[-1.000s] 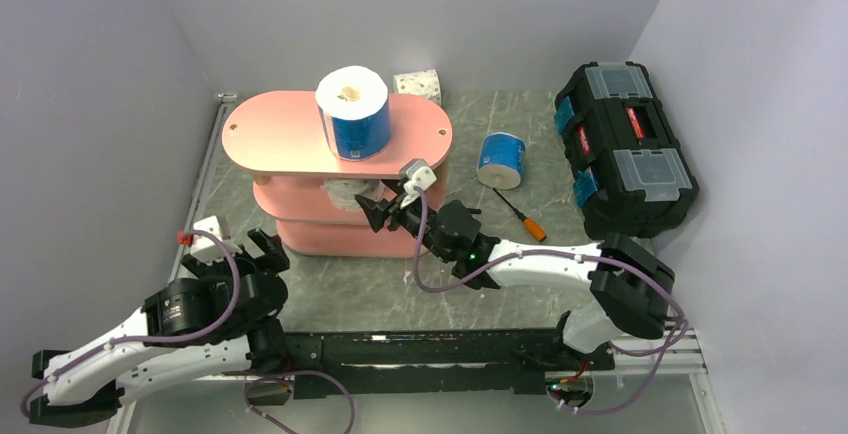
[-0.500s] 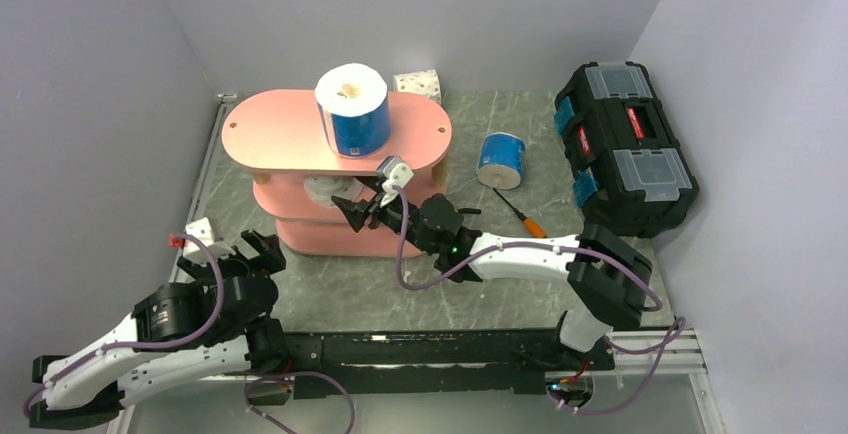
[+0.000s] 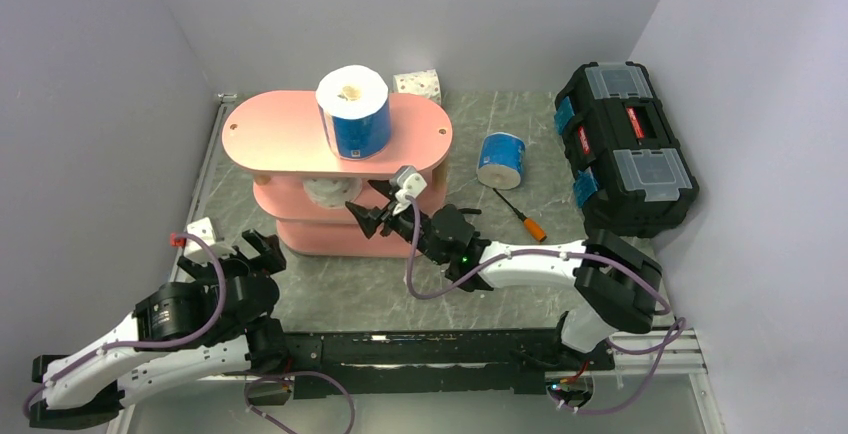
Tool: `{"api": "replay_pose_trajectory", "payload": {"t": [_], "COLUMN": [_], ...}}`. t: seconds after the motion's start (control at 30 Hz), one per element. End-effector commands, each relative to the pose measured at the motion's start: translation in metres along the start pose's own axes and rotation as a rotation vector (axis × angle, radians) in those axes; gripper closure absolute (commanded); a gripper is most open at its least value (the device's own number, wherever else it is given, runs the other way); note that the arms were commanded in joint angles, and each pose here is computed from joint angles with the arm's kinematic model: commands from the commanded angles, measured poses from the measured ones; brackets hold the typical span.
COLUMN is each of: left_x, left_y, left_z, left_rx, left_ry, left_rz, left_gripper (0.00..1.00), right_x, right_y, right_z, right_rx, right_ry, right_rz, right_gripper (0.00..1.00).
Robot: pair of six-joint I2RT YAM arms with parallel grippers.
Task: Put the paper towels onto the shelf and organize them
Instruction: Adjust the paper towel on the shelf.
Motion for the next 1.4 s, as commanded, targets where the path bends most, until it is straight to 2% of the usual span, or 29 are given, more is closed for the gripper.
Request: {"api": "replay_pose_trajectory", "payload": {"t": [0.0,0.23,0.43,1.03,1.37], "left_x": [0.006,0.006,0.006,0.006,0.005], "left_y": [-0.001,-0.002,-0.002,-0.003,-0.004], "left_z": [0.001,0.001,0.001,0.001,0.001], "left_rx": [-0.007,-0.004,-0.016,-0.023,-0.026], "left_ry": [-0.014,-0.011,-0.011,-0.009,-0.009], "left_rz": [0.025,0.018,0.025,0.023,0.023], "left_gripper": [0.01,0.01,0.01,0.01,0.01], "right_x": [0.020,0.016,0.009,-0.027,-0.038], "right_y": [-0.022,-0.020,-0.014,0.012,0.024], "right_z": [0.003,-0.007,-0.016,-0.046,-0.048], "right_rx": [-0.114,-0.089,-0.039,0.098,0.149], "right_ry": [-0.109,-0.192,-0.207,-0.106,-0.073], "right_rz": [-0.039,-0.046,-0.051,-0.065,-0.086], "right_gripper": [0.35,0.35,0.35,0.35,0.36]}}
Point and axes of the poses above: each gripper's point midway between its finger pads, its own z axis back along the fingers, its own y axis along the line the jaws close on, x = y × z, the point moved 2 cm from there along z, back along the fingers, and after that the axes turned 5 degrees about -z, right-handed, at the moved point
